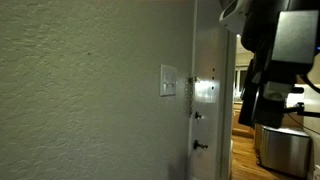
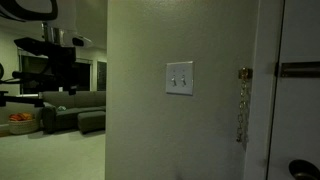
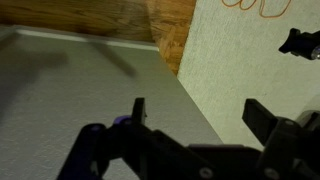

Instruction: Flick the left switch up

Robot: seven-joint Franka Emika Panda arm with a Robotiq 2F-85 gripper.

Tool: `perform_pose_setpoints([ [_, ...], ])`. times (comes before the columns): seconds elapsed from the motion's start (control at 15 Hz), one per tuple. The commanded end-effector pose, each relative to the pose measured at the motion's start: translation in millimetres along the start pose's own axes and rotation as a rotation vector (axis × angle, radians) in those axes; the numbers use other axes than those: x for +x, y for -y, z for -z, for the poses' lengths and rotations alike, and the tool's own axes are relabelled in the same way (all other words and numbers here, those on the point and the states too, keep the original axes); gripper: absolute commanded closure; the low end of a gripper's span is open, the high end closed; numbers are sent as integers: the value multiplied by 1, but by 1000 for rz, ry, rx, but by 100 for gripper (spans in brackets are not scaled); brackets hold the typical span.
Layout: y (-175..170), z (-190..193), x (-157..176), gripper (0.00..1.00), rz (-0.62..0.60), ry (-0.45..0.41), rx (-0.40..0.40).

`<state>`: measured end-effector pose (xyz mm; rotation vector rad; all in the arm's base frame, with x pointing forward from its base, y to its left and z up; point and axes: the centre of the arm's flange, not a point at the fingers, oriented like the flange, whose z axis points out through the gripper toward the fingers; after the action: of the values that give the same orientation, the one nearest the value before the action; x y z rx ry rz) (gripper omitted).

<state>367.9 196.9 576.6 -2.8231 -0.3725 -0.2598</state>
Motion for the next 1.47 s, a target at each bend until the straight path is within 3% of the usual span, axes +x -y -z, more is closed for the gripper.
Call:
perform_pose_setpoints([
  [0.0,0,1,0,0,1,-1,0],
  [0.67,1,2,1,0,2,-4,1],
  [1.0,-21,5,13,0,-35,-30,-63],
  [1.4,-65,20,45,0,-66,-86,-202],
])
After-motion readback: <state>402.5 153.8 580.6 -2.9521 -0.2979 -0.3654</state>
